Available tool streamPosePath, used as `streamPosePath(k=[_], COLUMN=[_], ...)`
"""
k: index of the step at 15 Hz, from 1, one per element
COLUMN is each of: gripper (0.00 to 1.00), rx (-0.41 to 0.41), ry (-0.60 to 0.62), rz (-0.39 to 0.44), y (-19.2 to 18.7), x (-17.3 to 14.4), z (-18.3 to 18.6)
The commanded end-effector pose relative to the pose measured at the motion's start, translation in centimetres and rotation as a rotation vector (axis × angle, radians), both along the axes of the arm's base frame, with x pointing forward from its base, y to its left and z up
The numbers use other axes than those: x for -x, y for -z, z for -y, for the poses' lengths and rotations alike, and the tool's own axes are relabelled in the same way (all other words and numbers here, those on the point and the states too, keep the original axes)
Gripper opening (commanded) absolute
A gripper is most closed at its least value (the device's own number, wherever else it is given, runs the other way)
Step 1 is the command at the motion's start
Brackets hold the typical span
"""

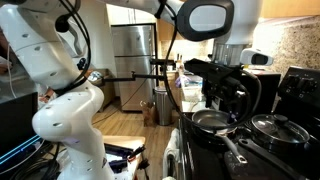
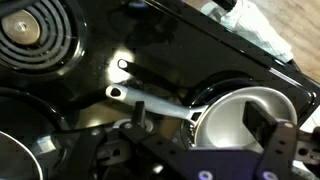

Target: Put the spatula into the black pot.

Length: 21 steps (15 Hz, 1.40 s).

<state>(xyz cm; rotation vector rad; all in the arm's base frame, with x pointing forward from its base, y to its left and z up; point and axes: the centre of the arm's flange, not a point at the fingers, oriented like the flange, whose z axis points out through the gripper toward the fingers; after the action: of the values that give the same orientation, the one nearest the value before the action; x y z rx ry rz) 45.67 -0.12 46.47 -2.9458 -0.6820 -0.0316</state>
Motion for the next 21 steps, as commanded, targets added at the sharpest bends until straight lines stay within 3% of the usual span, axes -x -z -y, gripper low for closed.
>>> streamPosePath(k=[1, 2, 3, 8, 12, 21], gripper=[1.0, 1.0, 1.0, 1.0, 1.0, 1.0], rx=[-0.028, -0.03, -0.009, -0.006, 0.007, -0.04], ry=[-0.196, -0.249, -0.155, -0.159, -0.393, -0.854], rz=[-0.018, -0.022, -0.004, -0.009, -0.051, -0.092], y=[0.1, 0.2, 0.5, 0.7, 2.1, 6.8], x=[-2.2, -2.4, -1.1, -1.3, -2.2, -5.4], z=[-3.8, -4.7, -3.6, -3.7, -7.4, -21.2])
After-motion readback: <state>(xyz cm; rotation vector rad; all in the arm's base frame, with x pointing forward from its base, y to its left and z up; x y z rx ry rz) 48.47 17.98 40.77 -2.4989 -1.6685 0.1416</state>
